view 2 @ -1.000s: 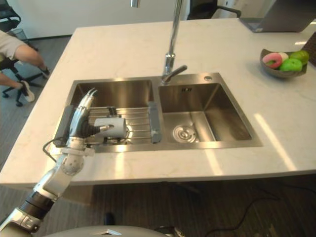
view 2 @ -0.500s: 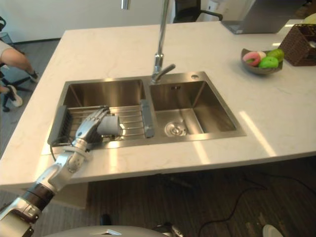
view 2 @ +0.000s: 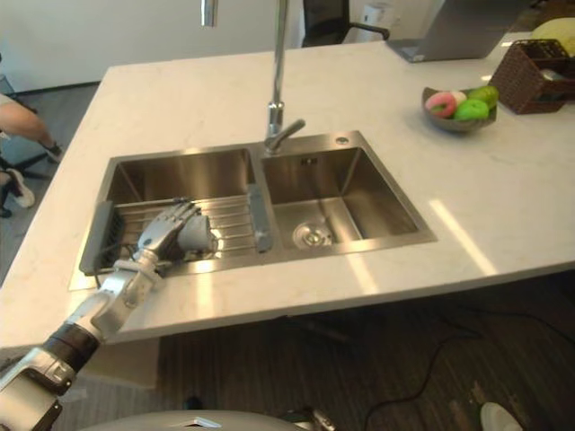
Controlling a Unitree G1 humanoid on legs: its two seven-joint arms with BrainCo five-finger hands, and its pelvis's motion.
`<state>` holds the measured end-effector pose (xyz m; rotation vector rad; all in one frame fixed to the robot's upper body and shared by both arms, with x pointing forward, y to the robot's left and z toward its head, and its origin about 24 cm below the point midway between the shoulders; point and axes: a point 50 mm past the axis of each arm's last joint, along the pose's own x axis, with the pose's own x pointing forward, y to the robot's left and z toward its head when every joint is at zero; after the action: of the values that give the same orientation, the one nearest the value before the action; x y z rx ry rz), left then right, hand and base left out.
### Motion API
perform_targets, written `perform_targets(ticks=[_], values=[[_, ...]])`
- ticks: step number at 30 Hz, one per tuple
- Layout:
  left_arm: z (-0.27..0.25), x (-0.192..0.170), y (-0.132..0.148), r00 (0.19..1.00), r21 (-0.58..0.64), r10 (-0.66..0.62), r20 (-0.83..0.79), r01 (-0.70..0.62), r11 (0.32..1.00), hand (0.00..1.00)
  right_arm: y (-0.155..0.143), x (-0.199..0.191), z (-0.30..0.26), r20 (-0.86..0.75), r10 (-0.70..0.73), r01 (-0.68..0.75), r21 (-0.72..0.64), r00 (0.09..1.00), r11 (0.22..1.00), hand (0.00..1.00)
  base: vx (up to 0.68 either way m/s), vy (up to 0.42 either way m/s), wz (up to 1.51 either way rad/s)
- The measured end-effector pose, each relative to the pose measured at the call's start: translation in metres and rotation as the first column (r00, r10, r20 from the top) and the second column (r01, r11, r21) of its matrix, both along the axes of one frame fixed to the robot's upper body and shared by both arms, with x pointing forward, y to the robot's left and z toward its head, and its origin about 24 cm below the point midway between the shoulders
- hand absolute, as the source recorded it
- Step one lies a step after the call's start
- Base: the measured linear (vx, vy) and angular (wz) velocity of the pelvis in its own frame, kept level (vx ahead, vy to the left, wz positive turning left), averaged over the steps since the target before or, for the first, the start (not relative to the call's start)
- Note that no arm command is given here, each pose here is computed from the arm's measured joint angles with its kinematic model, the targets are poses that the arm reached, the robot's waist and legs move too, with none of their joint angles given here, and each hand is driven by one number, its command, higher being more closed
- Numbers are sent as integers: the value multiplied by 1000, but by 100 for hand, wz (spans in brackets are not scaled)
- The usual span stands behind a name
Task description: Walk over to the sink, pick up the cup, carry it to the dishwasher, place the cup inside the dishwasher, then close the dishwasher door
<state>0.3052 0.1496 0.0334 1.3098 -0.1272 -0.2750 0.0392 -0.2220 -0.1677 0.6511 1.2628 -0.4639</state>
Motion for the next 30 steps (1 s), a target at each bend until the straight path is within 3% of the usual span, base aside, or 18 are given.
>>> perform_targets(ticks=[5, 22, 23, 30], values=[[-4, 5, -2, 993, 56, 13, -121, -6, 998, 0, 0, 0, 0, 0, 0, 0, -1, 1000, 1000, 0, -22, -7, -2], [-8, 14, 1, 980, 96, 40, -194, -22, 995, 0, -2, 1, 0, 0, 9, -9, -7, 1000, 1000, 0, -15, -3, -2], [-7, 17, 3, 977, 107, 42, -211, -20, 994, 100, -2, 1, 1, 3, 9, -9, -9, 1000, 1000, 0, 0, 0, 0], [-5, 24, 13, 956, 179, 81, -283, -30, 983, 100, -5, 4, 1, 12, 11, -10, -20, 1000, 1000, 0, 24, -9, -4]])
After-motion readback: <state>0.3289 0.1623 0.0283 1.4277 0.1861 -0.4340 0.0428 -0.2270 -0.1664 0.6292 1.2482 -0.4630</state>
